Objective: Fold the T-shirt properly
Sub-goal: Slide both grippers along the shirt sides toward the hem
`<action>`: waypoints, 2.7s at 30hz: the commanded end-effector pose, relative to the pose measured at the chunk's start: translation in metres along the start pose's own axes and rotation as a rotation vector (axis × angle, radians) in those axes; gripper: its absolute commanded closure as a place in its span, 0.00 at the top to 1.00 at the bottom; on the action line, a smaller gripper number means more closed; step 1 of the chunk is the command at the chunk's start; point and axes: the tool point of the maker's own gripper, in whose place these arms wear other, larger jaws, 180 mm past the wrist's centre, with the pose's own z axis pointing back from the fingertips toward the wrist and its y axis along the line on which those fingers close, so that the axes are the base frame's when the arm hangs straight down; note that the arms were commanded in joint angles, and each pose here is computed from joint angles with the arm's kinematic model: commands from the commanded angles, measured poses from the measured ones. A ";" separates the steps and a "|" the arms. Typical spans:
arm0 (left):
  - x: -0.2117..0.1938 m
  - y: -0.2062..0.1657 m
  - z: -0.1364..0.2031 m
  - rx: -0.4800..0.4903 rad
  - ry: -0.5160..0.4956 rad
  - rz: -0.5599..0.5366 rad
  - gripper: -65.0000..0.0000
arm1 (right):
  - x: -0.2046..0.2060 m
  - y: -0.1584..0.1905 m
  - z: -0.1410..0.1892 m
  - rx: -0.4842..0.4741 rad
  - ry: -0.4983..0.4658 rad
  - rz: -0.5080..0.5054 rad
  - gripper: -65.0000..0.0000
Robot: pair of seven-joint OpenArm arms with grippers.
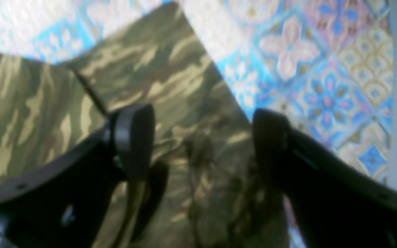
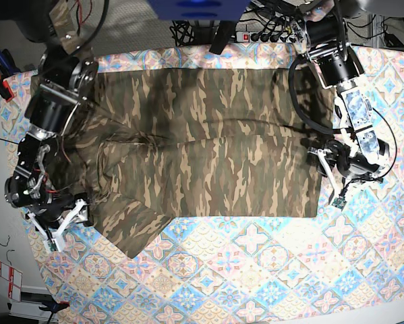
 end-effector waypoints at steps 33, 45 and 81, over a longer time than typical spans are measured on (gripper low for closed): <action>0.004 0.005 0.004 0.019 -0.020 0.005 0.47 | -0.127 0.017 -0.061 0.130 0.090 -0.096 0.67; 0.002 0.007 0.004 0.023 -0.014 0.004 0.47 | -0.128 0.061 -0.075 0.209 0.109 -0.056 0.22; 0.059 0.011 -0.100 -0.287 -0.442 0.524 0.75 | -0.147 0.039 -0.064 0.170 0.140 -0.065 0.13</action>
